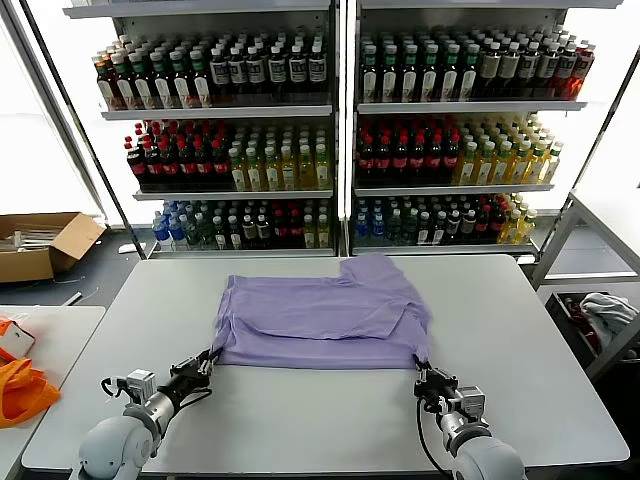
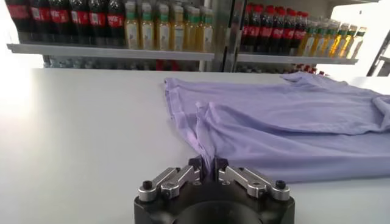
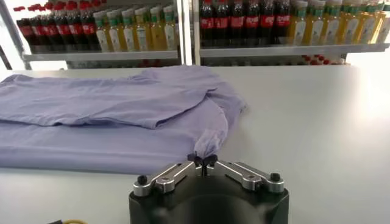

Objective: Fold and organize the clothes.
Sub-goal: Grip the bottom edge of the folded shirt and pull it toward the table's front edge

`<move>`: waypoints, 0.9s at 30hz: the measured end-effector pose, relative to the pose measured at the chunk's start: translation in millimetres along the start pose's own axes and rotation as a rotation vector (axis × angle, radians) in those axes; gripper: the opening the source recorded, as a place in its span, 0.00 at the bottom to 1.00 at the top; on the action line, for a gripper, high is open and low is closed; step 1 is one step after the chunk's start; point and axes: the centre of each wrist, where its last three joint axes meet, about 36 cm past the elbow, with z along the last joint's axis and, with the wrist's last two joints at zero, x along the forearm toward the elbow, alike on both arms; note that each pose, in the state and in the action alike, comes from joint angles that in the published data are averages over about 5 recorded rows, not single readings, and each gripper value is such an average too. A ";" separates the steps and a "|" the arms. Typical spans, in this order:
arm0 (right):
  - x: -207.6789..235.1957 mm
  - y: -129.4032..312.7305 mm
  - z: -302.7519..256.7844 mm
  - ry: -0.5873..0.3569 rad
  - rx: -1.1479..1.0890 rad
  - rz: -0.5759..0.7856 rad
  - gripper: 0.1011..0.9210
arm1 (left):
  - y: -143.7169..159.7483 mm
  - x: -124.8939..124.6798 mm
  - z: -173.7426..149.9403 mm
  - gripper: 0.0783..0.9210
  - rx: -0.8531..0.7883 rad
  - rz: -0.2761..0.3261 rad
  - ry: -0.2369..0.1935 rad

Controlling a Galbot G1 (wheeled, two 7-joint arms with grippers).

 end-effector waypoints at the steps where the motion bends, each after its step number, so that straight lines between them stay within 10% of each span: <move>1: 1.7 -0.5 0.6 0.002 0.001 -0.001 0.03 | -1.4 1.6 0.9 0.09 0.004 -0.001 0.001; 27: 109.7 0.9 13.8 0.054 0.079 -0.047 0.09 | -51.9 115.0 28.5 0.02 0.033 -0.079 0.059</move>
